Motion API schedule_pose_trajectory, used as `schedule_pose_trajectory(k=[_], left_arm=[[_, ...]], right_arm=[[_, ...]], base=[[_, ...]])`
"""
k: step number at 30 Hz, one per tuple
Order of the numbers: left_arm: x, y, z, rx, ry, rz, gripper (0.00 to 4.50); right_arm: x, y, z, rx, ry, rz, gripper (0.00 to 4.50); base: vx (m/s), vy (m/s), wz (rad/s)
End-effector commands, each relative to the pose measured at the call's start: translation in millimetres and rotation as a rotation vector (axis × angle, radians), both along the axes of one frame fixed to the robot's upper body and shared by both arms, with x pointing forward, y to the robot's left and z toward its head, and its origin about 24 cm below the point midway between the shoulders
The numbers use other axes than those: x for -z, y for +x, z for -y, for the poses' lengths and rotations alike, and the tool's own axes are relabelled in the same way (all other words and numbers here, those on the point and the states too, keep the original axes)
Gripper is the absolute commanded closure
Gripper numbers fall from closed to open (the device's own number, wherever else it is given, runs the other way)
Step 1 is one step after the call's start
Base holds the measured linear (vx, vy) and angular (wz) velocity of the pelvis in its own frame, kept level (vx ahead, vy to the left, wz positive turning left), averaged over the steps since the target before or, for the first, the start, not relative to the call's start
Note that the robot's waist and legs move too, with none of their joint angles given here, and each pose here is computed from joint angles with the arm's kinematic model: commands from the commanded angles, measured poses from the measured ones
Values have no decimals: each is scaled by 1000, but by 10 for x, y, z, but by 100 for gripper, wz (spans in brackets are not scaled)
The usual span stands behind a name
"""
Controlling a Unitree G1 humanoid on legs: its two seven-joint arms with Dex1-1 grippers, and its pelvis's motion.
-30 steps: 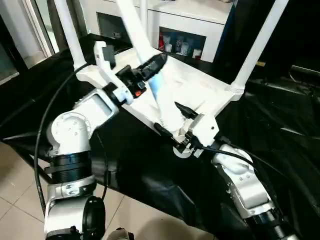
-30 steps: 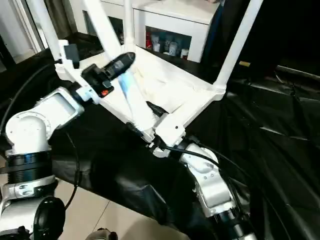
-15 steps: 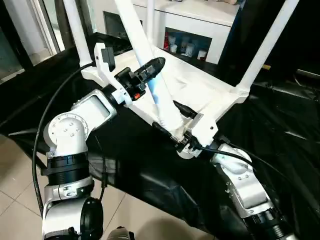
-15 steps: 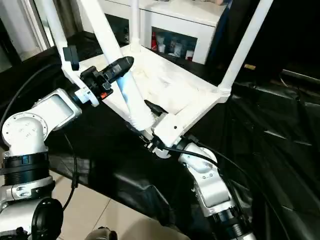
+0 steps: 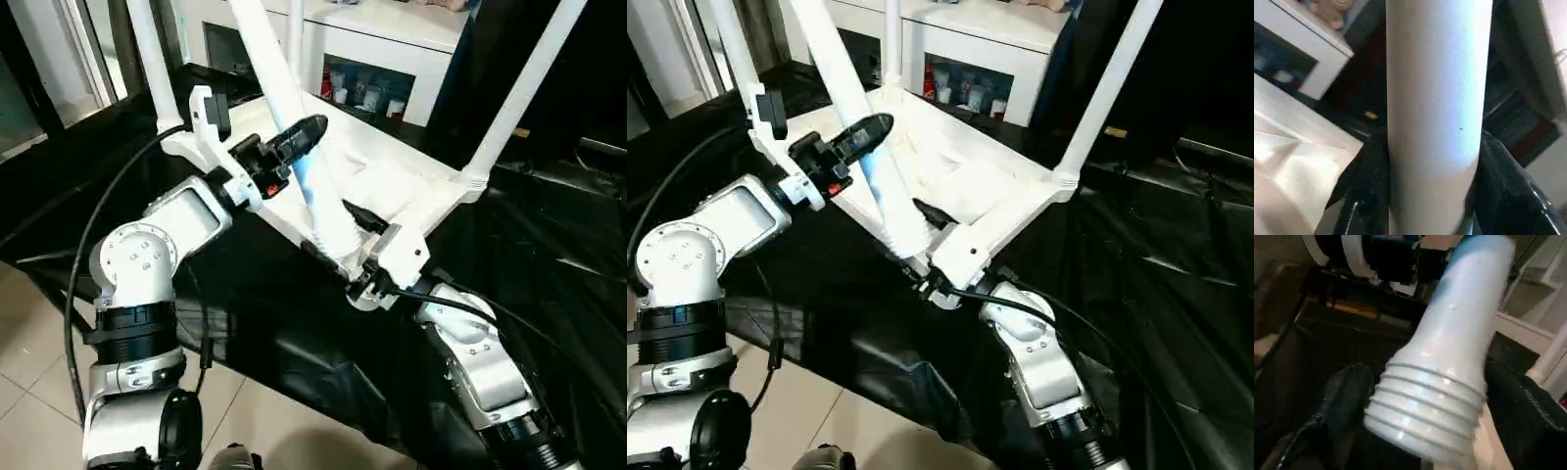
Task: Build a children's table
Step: Pick table leg
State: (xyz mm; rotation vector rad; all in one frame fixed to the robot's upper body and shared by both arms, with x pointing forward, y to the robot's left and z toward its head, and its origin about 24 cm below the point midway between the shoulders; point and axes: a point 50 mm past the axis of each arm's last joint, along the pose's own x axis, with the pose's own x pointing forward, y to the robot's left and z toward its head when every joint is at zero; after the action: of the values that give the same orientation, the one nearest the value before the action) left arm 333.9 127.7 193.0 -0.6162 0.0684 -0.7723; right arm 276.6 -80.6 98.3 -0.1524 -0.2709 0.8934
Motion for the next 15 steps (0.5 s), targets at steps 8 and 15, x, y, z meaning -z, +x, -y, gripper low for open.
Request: schedule_pose_trajectory(k=[8, 15], left_arm=[[-138, 112, 16, 11, 50, 69, 257], [-142, 111, 139, 93, 82, 78, 257]], right_arm=[[-102, -27, 157, -225, 131, -339, 0], [-362, 125, 408, -210, 324, -453, 0]], base=[[0, 0, 0], [0, 0, 0]])
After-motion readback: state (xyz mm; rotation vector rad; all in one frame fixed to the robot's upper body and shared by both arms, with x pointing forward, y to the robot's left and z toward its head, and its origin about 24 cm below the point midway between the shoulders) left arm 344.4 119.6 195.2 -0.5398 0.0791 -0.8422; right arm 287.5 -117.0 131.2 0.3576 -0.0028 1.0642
